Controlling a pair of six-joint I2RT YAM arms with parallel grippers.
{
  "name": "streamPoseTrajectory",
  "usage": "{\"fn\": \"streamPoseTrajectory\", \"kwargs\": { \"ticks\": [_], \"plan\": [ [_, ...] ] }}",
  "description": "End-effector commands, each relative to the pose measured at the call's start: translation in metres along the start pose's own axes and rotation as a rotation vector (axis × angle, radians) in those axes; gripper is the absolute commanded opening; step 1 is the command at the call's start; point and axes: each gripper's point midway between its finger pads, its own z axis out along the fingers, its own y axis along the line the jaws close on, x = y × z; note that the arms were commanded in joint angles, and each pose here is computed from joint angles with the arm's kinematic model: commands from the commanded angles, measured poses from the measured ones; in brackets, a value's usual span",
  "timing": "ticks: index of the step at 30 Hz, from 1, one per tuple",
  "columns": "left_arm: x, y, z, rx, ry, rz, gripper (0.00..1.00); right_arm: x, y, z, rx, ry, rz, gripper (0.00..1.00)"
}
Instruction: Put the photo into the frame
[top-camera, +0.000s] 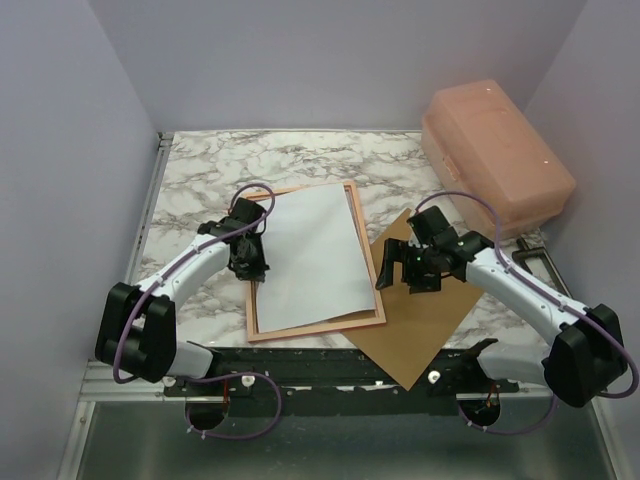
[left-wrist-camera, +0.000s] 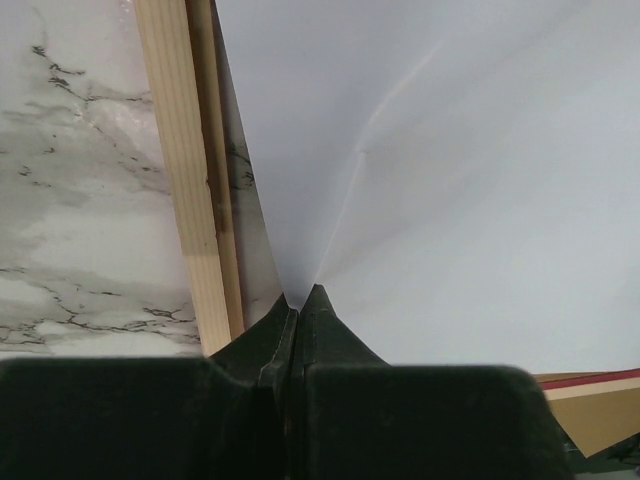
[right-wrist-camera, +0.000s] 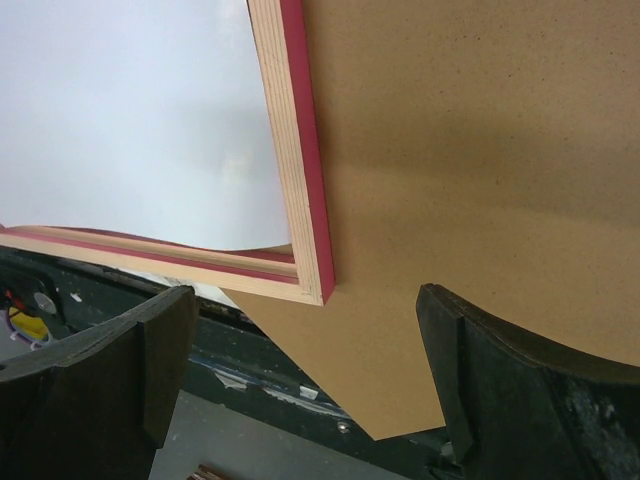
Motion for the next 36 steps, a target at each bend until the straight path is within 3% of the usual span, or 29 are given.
{"fn": "streamPoseTrajectory", "kwargs": {
  "ticks": [1, 10, 16, 20, 23, 26, 36],
  "plan": [
    [-0.007, -0.006, 0.001, 0.027, 0.004, 0.069, 0.00, 0.002, -0.001, 0.009, -0.012, 0.017, 0.012, 1.00],
    [-0.012, 0.004, 0.006, -0.062, 0.050, 0.109, 0.00, -0.014, 0.004, 0.030, 0.012, 0.067, -0.010, 1.00],
    [-0.003, 0.009, 0.012, -0.099, 0.100, 0.062, 0.00, -0.029, 0.010, 0.046, 0.010, 0.097, -0.004, 1.00],
    [0.003, 0.012, 0.010, -0.095, 0.092, 0.034, 0.17, -0.033, 0.011, 0.060, 0.004, 0.124, 0.013, 1.00],
    [0.008, 0.014, 0.006, -0.093, 0.085, 0.020, 0.45, -0.035, 0.009, 0.070, 0.011, 0.147, 0.018, 1.00],
    [0.005, 0.018, -0.002, -0.109, 0.052, 0.023, 0.61, -0.041, 0.007, 0.078, 0.024, 0.160, 0.013, 1.00],
    [-0.039, 0.014, -0.045, -0.147, -0.134, -0.002, 0.73, -0.047, 0.008, 0.098, 0.027, 0.207, -0.017, 0.99]
  ]
}}
